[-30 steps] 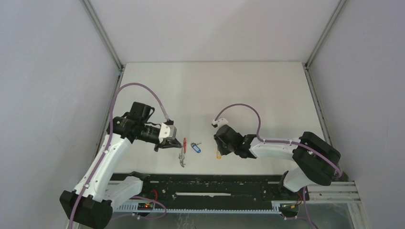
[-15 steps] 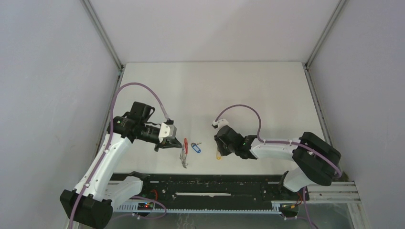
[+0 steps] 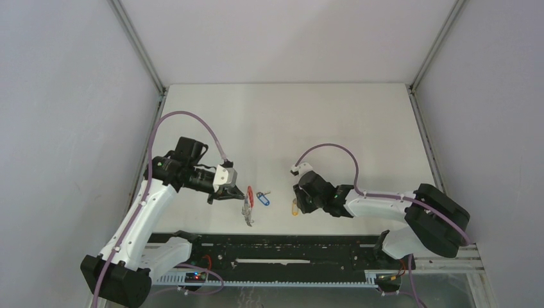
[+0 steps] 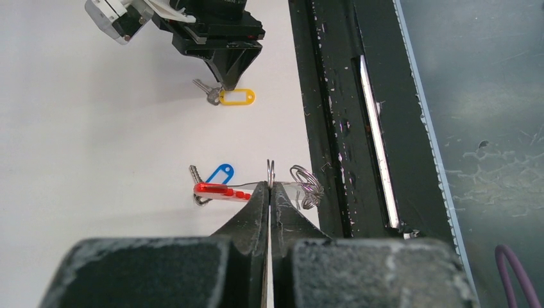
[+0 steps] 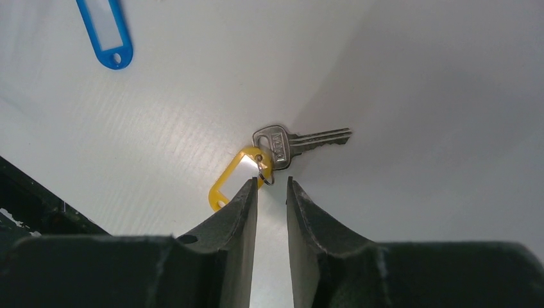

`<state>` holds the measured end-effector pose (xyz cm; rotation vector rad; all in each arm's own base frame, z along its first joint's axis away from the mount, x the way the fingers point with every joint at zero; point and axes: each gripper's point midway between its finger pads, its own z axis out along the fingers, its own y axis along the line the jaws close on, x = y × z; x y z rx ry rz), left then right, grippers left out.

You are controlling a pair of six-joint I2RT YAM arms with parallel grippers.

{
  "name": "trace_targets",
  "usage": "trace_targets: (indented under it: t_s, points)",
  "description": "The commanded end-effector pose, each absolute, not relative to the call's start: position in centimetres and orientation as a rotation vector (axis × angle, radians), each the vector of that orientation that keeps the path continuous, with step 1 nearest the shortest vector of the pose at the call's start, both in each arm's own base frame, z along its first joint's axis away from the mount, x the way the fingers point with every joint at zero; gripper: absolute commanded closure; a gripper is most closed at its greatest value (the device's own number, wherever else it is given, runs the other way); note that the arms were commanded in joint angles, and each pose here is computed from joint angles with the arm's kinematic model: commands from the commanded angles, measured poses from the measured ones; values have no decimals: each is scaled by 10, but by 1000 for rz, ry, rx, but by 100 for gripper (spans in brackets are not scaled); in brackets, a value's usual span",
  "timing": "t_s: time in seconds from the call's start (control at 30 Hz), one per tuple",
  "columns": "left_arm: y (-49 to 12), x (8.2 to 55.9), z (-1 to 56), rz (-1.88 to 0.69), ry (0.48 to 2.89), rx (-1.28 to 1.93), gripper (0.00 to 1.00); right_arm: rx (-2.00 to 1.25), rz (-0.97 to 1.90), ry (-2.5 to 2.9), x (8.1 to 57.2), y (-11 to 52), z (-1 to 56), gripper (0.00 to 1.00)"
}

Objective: Put the keys on the keyring

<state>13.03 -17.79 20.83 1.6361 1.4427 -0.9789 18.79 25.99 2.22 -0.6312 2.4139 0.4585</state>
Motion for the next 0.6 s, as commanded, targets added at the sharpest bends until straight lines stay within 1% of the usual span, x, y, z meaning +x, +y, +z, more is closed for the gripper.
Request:
trace_targets:
  t_s: [0.0,0.3,0.47,0.57]
  points:
    - [-183,134,233,-978,1376,1612,100,-632,497,2397,190,267,24,69]
    - [-182,134,231,-975,1377,1617,100,-648,510,2391,192,270,22,71]
    - [-182,134,231,-975,1376,1618,100,-643,525,2373,196,274,23,76]
    - [-181,133,230,-969,1373,1627,100,-654,544,2364,197,278,22,83]
